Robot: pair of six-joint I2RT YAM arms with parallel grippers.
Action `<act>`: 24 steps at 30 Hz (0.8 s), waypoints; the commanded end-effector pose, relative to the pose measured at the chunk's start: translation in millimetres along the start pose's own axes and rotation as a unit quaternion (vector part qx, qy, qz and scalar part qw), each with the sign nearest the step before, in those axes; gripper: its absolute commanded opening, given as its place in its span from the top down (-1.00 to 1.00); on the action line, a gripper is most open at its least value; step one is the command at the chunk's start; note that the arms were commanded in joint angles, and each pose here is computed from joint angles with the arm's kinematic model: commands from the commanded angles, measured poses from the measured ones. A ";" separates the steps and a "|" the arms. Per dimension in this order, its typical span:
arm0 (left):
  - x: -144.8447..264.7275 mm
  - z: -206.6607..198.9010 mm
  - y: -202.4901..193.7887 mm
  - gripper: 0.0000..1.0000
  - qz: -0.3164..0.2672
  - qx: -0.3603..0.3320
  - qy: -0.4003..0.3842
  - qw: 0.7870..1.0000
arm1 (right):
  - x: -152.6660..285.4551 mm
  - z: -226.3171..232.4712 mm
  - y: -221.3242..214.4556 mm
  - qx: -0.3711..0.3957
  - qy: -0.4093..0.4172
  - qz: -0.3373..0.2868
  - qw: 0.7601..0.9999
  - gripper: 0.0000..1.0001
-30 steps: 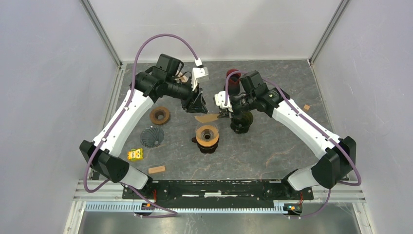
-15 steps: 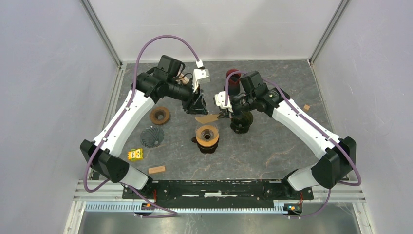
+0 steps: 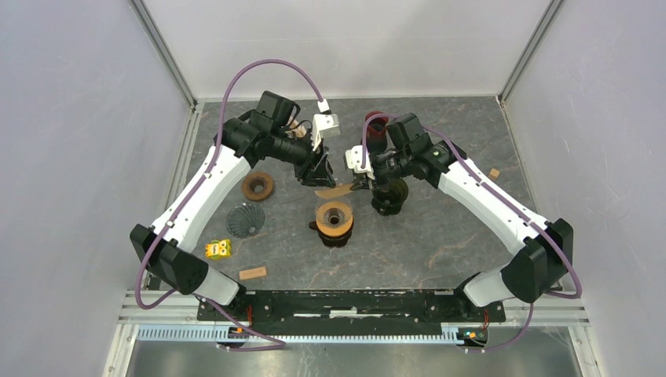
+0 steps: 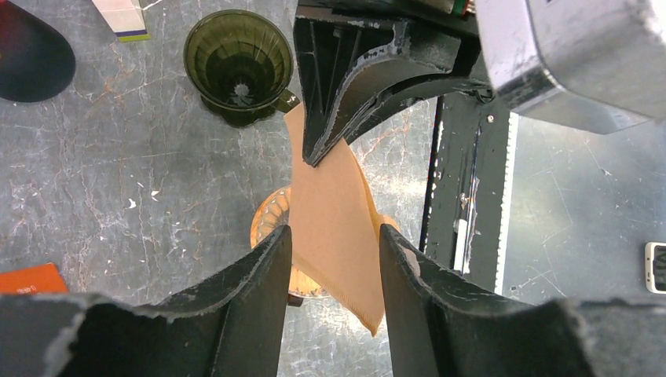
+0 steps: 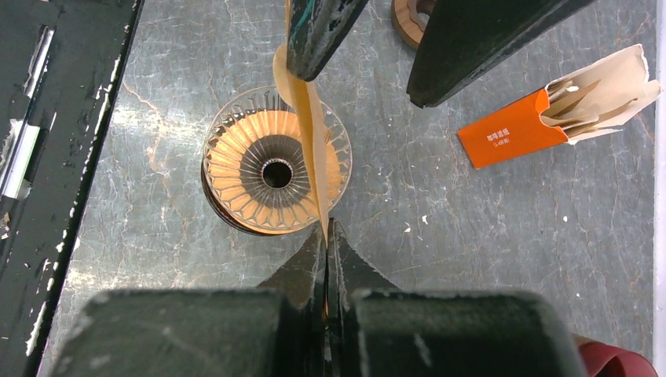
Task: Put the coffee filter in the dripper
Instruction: Pick up the coffee filter from the coffee filter holder.
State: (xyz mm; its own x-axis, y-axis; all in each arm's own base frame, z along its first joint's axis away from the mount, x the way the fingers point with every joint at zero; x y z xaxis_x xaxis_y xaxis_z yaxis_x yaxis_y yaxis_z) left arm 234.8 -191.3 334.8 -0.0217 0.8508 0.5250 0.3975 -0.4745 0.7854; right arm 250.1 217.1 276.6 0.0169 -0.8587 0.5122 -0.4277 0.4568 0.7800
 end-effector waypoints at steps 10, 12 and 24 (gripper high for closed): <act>-5.1 -1.1 0.2 -0.04 -0.007 -0.008 -0.015 1.000 | 2.9 -12.9 12.1 0.015 -0.019 -0.008 1.000 1.00; -4.5 -1.5 1.0 -0.04 -0.008 -0.009 -0.014 1.000 | 2.1 -13.2 11.2 0.014 -0.019 -0.006 1.000 1.00; -3.4 -2.3 4.1 -0.06 -0.011 -0.008 -0.013 1.000 | 0.0 -14.8 8.1 0.011 -0.018 0.001 1.000 1.00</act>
State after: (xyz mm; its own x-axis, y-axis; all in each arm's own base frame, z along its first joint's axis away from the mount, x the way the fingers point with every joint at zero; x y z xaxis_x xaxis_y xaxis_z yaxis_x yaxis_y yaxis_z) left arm 233.5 -192.3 328.9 -0.0084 0.8455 0.5339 0.4080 -0.4845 0.7738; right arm 255.3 218.8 272.8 0.0030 -0.8503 0.5262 -0.4102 0.4789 0.7762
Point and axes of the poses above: each gripper's point midway between its finger pads, its own x axis back along the fingers, its own z axis along the line the jaws close on, y = z × x, the point moved 9 cm from there along x, back along the fingers, and after that the axes turned 8 degrees about x, right-handed, at the moved point
